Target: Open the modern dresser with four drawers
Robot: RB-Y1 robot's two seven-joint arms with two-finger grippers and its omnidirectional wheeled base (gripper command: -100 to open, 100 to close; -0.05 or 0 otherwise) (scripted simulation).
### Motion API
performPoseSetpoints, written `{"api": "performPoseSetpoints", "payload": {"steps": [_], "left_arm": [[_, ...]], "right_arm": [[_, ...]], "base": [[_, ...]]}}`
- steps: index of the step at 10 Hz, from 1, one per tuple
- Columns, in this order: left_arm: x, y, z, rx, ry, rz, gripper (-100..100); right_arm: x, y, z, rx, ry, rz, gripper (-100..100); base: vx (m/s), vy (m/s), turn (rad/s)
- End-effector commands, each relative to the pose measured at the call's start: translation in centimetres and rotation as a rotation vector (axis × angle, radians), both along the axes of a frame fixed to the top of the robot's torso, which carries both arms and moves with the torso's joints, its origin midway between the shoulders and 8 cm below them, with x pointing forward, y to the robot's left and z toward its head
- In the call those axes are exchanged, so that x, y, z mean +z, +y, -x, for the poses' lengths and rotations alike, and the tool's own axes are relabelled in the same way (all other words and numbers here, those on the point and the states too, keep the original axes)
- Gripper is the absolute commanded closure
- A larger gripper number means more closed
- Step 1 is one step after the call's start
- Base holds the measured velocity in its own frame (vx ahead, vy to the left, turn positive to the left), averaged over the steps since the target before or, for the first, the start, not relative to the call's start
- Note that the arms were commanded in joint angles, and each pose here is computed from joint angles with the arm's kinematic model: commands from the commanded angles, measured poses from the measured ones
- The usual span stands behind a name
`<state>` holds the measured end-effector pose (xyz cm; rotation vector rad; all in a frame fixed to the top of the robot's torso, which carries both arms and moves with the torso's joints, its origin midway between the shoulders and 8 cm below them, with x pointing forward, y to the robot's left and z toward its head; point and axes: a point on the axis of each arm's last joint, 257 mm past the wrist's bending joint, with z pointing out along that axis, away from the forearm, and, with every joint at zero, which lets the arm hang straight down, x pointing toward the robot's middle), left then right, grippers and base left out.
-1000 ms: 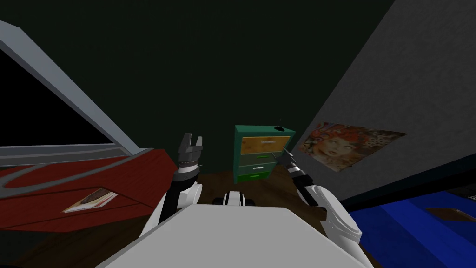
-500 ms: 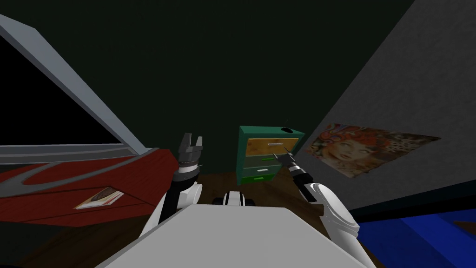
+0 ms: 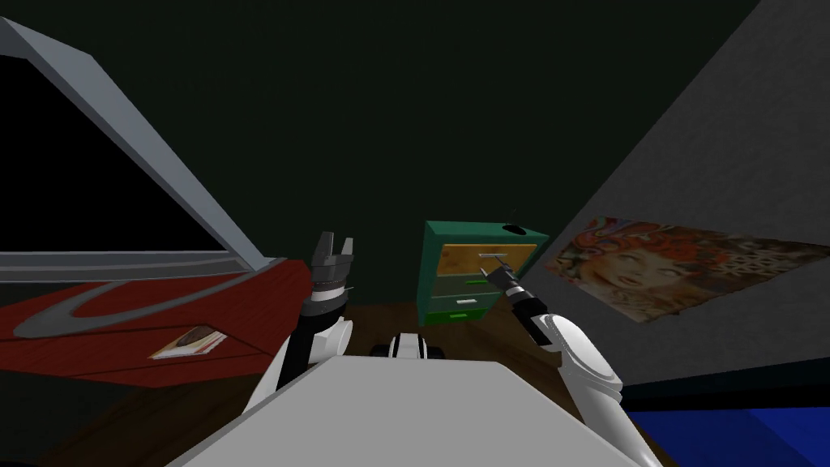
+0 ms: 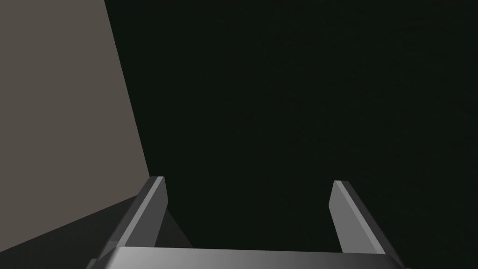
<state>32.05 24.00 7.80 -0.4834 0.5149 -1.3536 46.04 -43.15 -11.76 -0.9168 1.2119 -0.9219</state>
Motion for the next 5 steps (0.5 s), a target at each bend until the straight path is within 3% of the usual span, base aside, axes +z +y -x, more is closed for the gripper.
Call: {"api": "performPoseSetpoints", "payload": {"steps": [1, 5], "left_arm": [[0.0, 0.0, 0.0, 0.0, 0.0, 0.0, 0], [0.0, 0.0, 0.0, 0.0, 0.0, 0.0, 0]], "right_arm": [[-0.19, -1.54, -0.53, -0.032, 0.018, 0.119, -100], [0.25, -1.88, -0.7, -0.035, 0.019, 0.127, -100]], "base": [[0.042, 0.068, 0.037], [0.041, 0.034, 0.012]]}}
